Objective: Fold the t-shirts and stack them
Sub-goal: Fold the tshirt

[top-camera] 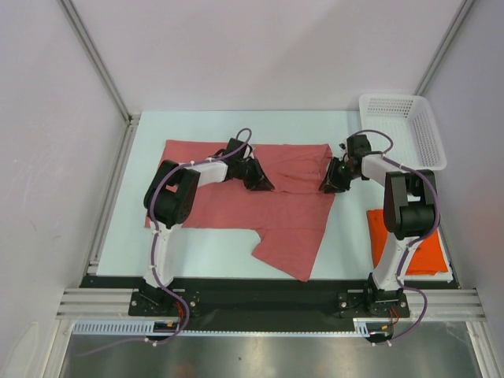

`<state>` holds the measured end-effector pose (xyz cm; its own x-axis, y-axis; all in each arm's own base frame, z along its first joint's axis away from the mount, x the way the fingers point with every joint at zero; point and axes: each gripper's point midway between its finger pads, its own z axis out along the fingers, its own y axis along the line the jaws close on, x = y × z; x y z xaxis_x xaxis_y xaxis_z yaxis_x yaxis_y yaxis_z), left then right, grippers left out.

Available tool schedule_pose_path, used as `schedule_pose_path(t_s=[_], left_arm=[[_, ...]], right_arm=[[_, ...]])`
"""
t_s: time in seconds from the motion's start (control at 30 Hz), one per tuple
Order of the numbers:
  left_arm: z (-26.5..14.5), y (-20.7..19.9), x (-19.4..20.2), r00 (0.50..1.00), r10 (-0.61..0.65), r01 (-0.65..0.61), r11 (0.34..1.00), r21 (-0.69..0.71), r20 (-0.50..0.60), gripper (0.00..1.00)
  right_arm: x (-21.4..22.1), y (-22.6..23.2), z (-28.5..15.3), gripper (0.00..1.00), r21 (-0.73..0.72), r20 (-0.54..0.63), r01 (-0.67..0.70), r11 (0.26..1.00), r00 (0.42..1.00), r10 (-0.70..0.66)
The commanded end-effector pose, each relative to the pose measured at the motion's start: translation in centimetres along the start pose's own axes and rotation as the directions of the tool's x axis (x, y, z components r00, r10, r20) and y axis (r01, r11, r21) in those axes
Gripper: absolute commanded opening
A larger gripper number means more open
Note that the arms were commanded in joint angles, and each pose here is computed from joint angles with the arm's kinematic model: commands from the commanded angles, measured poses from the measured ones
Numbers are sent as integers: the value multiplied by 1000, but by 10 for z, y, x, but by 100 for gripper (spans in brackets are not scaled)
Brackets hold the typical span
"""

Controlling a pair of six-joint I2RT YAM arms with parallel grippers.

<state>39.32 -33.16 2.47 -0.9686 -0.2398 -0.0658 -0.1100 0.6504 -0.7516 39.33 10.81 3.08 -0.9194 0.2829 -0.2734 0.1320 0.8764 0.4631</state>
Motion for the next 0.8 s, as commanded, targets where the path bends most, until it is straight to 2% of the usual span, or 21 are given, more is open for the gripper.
schedule_pose_path(t_s=[0.0, 0.17, 0.33, 0.5, 0.77], left_arm=[[-3, -21, -3, 999, 52, -52, 998, 36, 6, 11], [-5, -24, -4, 998, 66, -66, 997, 35, 3, 12], [-6, -25, -3, 997, 74, -74, 997, 35, -4, 10], [-11, -29, -1, 996, 84, -83, 996, 29, -18, 4], [-26, -42, -4, 991, 119, -115, 991, 65, -59, 6]], right_arm=[[-1, 3, 6, 33, -23, 2, 18, 1000, 1000, -18], [-4, 4, 10, 27, -31, 4, 11, 999, 1000, -11], [-12, 9, 1, 11, -17, 24, 12, 1000, 1000, -11], [-9, 20, -17, 2, -36, 5, -16, 999, 1000, 16], [14, 34, -32, 0, -101, -86, -106, 989, 992, 97]])
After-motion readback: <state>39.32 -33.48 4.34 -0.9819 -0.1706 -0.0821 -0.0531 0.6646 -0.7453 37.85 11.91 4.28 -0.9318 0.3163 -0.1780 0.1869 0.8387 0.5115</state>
